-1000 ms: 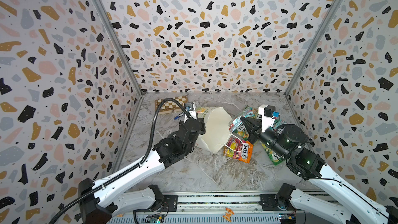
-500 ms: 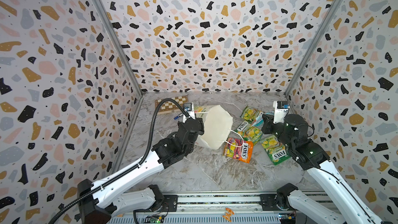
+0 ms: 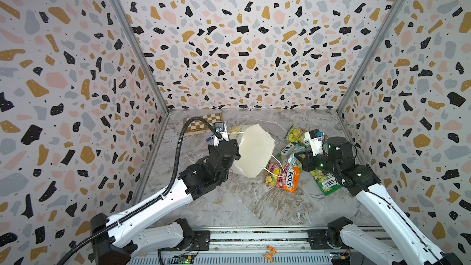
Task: Take the snacks out of the paper bag
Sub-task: Place the snack at the bottom-center of the table.
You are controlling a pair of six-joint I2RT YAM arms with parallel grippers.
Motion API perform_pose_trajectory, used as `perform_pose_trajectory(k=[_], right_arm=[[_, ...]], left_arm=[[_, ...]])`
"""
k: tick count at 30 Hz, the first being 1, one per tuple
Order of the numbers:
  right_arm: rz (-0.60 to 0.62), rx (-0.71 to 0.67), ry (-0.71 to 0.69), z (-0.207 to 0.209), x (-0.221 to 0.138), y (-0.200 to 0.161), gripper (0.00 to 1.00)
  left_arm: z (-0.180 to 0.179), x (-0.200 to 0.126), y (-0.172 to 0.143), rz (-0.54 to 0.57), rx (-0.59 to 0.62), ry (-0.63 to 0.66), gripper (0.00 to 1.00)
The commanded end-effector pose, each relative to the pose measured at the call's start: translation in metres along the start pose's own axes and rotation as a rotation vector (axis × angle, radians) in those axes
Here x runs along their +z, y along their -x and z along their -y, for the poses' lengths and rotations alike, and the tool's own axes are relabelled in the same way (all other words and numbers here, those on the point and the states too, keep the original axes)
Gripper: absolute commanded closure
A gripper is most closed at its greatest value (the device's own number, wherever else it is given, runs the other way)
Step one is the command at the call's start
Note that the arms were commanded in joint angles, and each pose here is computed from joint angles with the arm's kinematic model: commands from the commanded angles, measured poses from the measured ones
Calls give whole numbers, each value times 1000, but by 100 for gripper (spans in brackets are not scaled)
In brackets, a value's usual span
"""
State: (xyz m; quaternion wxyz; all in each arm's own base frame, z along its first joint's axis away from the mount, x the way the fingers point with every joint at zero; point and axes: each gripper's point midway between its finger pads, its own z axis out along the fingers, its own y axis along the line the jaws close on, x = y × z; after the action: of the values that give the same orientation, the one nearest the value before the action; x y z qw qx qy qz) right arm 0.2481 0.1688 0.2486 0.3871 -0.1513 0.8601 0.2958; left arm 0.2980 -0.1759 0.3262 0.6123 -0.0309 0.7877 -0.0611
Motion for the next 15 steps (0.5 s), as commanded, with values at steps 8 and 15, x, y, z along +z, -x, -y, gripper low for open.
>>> perform_pose_trajectory(k=[8,15], right_arm=[[-102,-20,299,-43,6,-26,100],[-230,-28,448,-68,17,-56,100]], left_arm=[[-35,-3,32,69,-55,102,100],[-45,2,35,66,-74,102,100]])
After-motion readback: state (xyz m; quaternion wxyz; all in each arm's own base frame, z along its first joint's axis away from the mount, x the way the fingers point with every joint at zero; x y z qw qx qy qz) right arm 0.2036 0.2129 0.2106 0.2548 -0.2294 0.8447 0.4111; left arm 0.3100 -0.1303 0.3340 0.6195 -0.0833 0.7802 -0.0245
